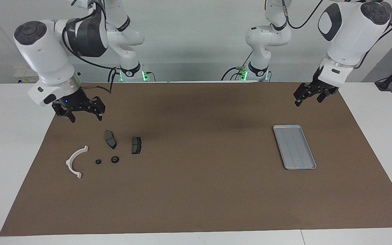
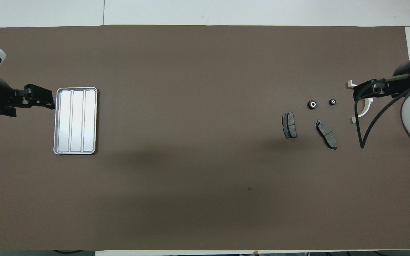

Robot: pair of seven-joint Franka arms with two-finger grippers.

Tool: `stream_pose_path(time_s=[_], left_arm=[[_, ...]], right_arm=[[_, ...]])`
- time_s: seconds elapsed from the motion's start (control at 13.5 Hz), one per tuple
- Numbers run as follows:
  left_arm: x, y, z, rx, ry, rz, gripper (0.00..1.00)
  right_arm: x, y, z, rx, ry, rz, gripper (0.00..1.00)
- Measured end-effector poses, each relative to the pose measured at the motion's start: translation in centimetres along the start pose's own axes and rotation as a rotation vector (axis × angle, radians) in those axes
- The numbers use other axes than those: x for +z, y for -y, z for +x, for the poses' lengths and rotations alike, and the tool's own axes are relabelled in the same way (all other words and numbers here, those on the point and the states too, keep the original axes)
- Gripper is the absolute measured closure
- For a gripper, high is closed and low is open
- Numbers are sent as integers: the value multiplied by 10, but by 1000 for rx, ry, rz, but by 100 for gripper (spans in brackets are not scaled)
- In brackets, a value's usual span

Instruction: Place bearing gear from tray to pile

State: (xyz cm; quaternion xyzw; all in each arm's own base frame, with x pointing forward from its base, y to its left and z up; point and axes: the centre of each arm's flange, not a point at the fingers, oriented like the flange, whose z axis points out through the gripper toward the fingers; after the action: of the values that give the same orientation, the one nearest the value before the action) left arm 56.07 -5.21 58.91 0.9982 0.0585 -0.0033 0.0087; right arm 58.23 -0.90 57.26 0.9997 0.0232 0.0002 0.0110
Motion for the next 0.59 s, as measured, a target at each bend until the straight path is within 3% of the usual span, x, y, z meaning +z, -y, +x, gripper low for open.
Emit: stream_pose_path(time_s=[0.22,0.59], left_arm=[[0,0,0,0,-1,0,0],[0,0,0,0,-2,0,0]], right_arm=[[-31,-4,-33,31,46,1,0],[-43,-7,-37,43,7,-1,0]])
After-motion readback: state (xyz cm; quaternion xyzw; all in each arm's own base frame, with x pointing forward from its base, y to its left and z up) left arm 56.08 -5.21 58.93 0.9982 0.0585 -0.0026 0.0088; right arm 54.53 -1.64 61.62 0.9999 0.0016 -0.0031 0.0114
